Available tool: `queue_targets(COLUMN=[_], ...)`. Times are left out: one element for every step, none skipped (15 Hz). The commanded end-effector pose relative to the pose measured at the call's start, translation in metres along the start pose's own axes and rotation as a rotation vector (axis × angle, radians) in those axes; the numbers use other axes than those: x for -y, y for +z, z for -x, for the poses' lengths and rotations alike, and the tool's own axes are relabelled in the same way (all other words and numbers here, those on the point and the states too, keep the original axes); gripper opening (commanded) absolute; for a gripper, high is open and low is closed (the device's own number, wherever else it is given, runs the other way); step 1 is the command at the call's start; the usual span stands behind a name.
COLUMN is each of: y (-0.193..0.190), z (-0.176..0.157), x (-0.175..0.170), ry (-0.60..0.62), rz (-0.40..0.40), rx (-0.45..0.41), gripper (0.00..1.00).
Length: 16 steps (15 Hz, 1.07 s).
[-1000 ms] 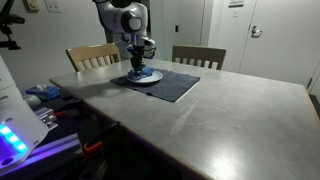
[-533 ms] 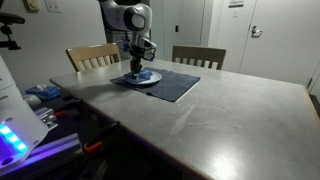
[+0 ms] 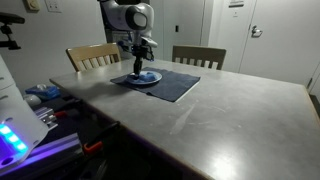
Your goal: Wipe the plate with the towel
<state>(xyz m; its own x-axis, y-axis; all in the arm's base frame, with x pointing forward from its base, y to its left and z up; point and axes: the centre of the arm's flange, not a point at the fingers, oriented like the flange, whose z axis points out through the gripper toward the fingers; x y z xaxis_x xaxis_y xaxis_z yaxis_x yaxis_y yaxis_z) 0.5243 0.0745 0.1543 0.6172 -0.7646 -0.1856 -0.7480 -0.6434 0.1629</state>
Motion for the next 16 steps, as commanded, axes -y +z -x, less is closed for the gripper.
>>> queue_targets(y=[0.013,0.011,0.009,0.006,0.004,0.001,-0.001,-0.002,-0.003,-0.004,-0.004,-0.003,-0.002,0.000,0.001,0.003], z=[-0.016,-0.019,-0.020,-0.022,-0.023,-0.022,-0.020,-0.017,-0.013,-0.007,-0.002,0.004,0.009,0.014,0.017,0.019], x=[-0.004,-0.004,-0.003,-0.001,0.002,0.007,0.012,0.015,0.020,0.022,0.023,0.023,0.023,0.022,0.020,0.019], ry=[0.172,0.192,0.196,0.180,0.145,0.081,0.000,-0.049,-0.109,-0.164,-0.219,-0.275,-0.334,-0.387,-0.437,-0.482], rz=[0.003,-0.021,-0.049,-0.080,-0.104,-0.122,-0.147,-0.163,-0.175,-0.180,-0.188,-0.190,-0.195,-0.189,-0.178,-0.161], rx=[-0.062,-0.086,-0.119,-0.151,-0.185,-0.207,-0.205,-0.211,-0.204,-0.205,-0.203,-0.194,-0.180,-0.160,-0.135,-0.111], gripper=[0.02,0.02,0.02,0.02,0.02,0.02,0.02,0.02,0.02,0.02,0.02,0.02,0.02,0.02,0.02,0.02])
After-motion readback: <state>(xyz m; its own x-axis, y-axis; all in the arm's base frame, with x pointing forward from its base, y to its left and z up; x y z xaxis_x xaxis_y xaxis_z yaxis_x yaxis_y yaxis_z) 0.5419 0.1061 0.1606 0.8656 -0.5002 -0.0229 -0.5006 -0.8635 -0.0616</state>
